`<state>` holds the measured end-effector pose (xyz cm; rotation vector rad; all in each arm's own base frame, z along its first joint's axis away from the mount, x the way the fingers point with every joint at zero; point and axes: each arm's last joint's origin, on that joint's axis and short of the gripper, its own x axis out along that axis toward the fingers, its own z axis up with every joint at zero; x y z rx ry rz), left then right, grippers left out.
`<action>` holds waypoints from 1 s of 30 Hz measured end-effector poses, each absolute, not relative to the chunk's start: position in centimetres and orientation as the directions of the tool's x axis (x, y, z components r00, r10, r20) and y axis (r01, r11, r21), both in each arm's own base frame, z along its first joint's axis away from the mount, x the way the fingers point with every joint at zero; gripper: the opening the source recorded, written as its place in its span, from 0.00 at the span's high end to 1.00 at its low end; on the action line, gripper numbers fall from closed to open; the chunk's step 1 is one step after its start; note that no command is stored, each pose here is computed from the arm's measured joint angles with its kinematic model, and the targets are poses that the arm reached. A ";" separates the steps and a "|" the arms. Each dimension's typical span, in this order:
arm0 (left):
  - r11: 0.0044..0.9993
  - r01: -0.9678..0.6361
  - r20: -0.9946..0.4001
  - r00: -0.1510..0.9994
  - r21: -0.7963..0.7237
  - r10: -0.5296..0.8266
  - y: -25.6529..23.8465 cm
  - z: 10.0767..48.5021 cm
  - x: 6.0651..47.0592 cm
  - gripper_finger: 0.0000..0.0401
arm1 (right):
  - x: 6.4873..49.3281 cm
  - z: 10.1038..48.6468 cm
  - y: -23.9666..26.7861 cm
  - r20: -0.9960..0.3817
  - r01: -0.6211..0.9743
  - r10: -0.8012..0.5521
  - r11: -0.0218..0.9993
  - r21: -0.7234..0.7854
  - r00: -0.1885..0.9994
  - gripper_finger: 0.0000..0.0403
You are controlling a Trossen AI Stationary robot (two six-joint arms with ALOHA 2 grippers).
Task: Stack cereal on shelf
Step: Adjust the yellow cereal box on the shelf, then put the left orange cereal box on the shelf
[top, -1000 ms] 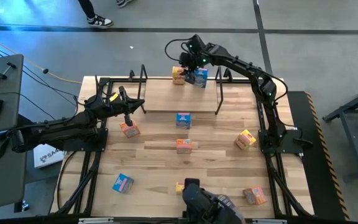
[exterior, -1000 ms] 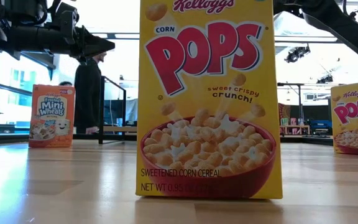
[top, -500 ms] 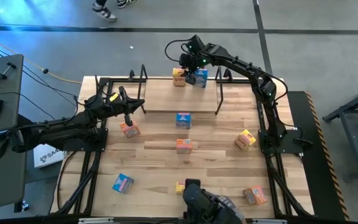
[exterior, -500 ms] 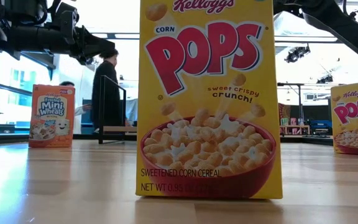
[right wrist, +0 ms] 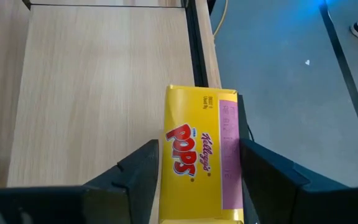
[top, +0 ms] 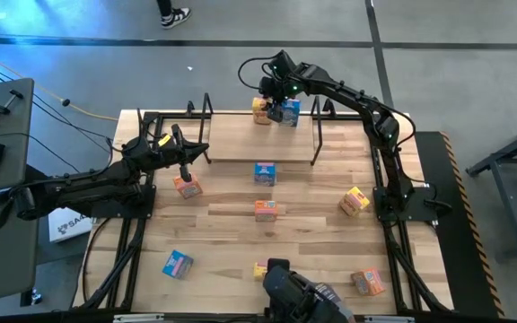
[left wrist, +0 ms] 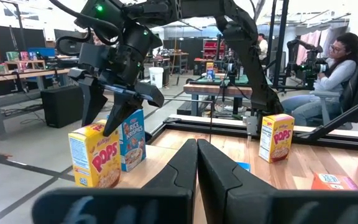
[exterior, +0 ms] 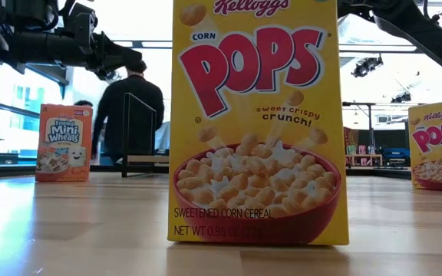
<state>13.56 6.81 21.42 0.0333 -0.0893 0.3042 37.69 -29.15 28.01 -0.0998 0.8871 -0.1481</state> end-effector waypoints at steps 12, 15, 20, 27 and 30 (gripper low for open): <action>0.954 -0.300 0.093 0.950 0.020 0.297 6.8 21.4 13.6 0.99 | 38.0 28.5 -29.2 -0.740 0.090 -0.190 0.981 -0.173 0.646 0.47; 0.954 -0.300 0.093 0.950 0.020 0.297 6.8 21.4 13.6 0.99 | 38.4 29.6 -28.8 -0.723 0.078 -0.198 0.977 -0.197 0.662 0.47; 0.954 -0.300 0.093 0.950 0.022 0.297 6.8 21.4 13.6 0.99 | 38.8 32.3 -26.7 -0.743 -0.029 -0.171 0.968 -0.248 0.647 0.49; 0.951 -0.303 0.094 0.950 0.055 0.297 6.8 21.4 13.6 0.99 | 39.8 35.0 -22.9 -0.764 -0.088 -0.184 0.950 -0.299 0.618 0.80; 0.951 -0.303 0.094 0.950 0.056 0.297 6.8 21.4 13.6 0.99 | 40.1 34.4 -22.0 -0.770 -0.157 -0.058 0.967 -0.203 0.636 0.96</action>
